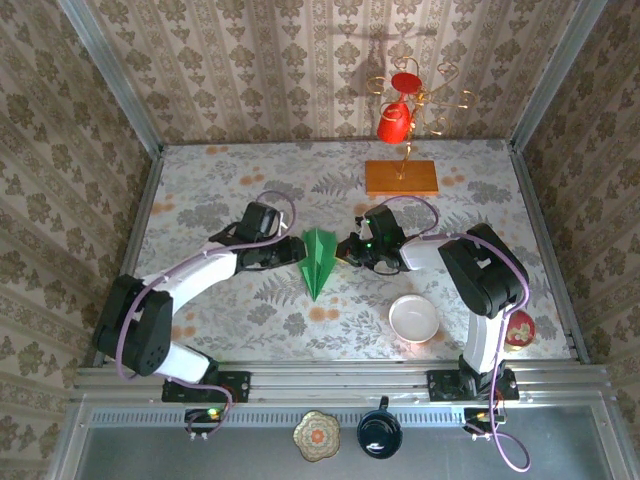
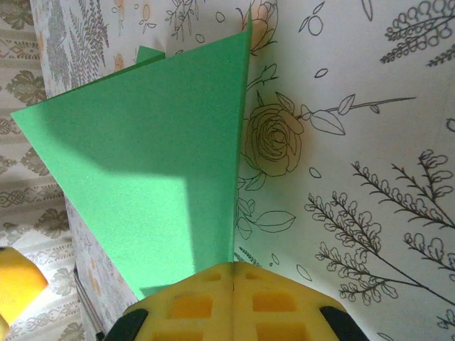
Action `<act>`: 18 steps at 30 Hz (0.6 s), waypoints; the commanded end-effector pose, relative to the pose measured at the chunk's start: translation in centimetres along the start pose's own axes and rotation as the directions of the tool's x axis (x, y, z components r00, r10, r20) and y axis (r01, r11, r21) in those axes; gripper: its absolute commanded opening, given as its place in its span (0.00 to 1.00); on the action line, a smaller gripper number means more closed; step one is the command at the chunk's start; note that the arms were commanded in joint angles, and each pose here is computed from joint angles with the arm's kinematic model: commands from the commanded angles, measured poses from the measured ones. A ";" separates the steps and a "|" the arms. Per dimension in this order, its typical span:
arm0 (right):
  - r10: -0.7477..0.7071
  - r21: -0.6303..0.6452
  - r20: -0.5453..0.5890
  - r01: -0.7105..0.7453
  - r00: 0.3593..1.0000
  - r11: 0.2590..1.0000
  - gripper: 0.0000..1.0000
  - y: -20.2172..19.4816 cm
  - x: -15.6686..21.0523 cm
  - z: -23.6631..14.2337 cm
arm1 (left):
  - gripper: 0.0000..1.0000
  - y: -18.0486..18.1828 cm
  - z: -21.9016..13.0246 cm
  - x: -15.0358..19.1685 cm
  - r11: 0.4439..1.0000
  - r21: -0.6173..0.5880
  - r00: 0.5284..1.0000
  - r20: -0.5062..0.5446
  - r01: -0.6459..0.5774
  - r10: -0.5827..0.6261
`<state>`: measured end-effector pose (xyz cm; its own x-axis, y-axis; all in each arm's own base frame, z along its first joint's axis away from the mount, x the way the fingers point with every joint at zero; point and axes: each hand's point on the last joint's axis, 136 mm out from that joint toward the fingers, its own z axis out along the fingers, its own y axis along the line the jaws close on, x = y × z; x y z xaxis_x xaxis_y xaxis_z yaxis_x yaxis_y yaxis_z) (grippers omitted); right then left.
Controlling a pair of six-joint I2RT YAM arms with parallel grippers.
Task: Fold a paper plane with a square sheet of paper (pick it up from the middle)
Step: Turn over a paper plane at the center of the table, then move the paper plane to the top-center of the table.
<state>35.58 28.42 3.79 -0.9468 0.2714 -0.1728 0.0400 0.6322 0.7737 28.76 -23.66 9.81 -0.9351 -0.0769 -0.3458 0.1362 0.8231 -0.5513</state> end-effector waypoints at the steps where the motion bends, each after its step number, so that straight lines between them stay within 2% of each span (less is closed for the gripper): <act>1: 0.000 -0.033 -0.015 -0.001 1.000 0.999 0.03 0.9 0.0 0.4 | 0.38 0.1 0.5 0.6 1.000 -0.020 0.999 -0.031 0.016 -0.017; 18: 0.001 -0.023 -0.016 -0.001 1.000 1.000 0.03 0.5 0.3 0.3 | 0.38 -0.7 3.9 2.4 1.000 -0.002 0.987 -0.158 -0.010 0.010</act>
<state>35.50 28.51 3.80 -0.9475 0.2749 -0.1631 0.0485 0.6280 0.7767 27.87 -25.89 6.19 -0.9713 -0.0015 -0.2377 0.1303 0.8330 -0.5377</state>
